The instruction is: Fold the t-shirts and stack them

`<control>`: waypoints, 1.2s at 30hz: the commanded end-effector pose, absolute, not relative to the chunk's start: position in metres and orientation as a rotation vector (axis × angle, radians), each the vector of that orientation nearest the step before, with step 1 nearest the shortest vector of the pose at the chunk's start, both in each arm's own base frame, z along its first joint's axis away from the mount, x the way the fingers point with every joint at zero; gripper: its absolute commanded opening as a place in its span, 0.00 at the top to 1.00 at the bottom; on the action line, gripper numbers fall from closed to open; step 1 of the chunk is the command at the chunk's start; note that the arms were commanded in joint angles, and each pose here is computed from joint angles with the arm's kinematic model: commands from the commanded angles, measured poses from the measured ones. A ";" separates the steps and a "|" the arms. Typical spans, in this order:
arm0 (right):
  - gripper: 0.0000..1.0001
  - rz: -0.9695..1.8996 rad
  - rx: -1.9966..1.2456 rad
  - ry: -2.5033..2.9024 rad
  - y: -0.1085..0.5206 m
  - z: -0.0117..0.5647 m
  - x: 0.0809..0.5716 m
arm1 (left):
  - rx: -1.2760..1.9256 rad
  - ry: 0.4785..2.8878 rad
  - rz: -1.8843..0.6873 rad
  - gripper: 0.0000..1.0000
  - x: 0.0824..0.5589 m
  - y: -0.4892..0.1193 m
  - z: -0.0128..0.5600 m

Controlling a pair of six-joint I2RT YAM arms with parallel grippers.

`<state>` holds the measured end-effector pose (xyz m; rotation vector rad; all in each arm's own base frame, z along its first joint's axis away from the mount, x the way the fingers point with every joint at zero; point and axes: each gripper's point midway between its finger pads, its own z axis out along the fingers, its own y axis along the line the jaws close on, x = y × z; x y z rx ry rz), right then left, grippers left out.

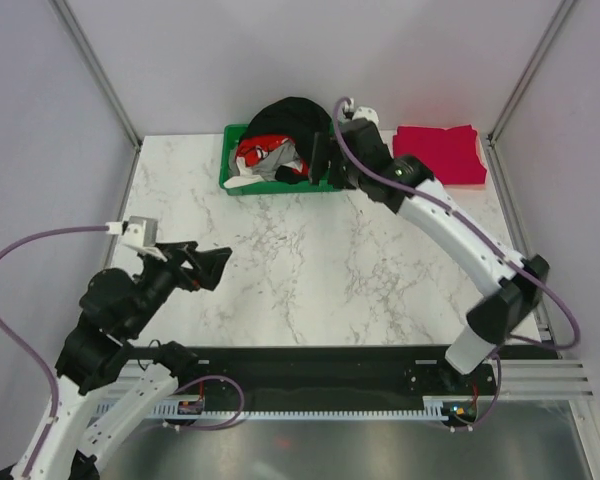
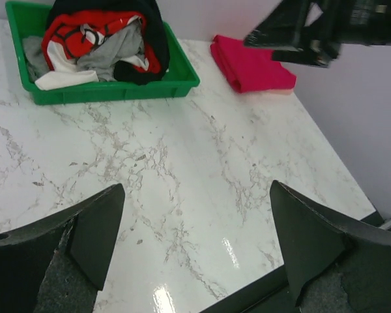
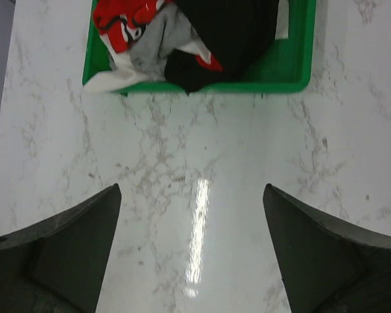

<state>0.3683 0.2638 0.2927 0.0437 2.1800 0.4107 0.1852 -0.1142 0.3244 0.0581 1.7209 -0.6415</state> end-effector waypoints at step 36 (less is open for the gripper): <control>0.99 0.781 0.091 1.949 0.313 0.186 0.638 | -0.189 1.717 -0.417 0.00 0.177 -0.049 0.256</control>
